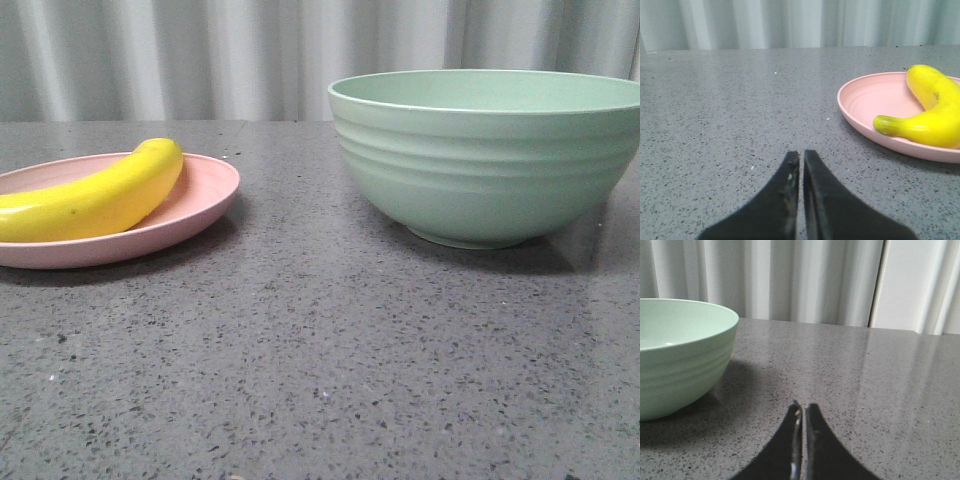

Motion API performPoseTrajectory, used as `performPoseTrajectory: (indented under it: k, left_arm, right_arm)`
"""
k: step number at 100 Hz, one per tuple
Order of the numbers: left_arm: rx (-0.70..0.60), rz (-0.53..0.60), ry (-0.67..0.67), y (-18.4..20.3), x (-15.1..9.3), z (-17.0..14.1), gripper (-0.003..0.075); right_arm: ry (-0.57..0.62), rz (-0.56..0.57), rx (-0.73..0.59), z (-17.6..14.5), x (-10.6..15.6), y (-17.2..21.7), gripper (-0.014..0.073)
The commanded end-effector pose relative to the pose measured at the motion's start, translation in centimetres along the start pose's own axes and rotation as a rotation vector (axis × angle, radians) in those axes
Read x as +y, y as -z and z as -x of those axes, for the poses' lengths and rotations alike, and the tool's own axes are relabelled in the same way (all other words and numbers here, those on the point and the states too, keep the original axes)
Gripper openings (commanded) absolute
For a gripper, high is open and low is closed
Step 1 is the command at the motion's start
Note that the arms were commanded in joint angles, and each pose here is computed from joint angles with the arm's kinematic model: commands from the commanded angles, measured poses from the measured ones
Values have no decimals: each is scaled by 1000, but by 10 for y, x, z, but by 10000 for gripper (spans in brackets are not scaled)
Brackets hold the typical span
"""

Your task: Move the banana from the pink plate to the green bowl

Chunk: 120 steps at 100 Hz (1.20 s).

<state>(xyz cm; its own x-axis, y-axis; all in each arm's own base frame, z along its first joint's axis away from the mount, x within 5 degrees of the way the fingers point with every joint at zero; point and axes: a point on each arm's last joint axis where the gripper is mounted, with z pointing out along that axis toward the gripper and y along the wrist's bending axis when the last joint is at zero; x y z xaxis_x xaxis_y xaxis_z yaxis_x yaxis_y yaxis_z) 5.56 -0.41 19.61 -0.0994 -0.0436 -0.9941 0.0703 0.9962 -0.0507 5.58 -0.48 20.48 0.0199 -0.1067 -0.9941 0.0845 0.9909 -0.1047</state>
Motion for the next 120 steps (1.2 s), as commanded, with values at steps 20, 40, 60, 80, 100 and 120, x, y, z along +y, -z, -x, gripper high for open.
performPoseTrajectory:
  k: [20,40,60,80,100,120]
  left_arm:
    - [-169,-15,59,3,-1,12,-20]
    - [-211,-22,79,8,-2,29,-20]
    - [-198,-25,72,14,-4,66,-20]
    - [-153,-22,76,0,-6,105,-20]
    - [-154,-15,77,-27,-7,129,-18]
    - [-208,-10,78,-48,-6,135,245]
  right_arm:
    - [-49,-5,-83,3,0,1,-64]
    - [-50,-6,-65,18,-2,0,-64]
    - [-51,-3,7,52,-6,-14,-64]
    - [-53,2,134,86,-10,-42,-64]
    - [-106,8,178,109,-11,-73,-64]
    - [-107,12,246,98,-10,-89,-64]
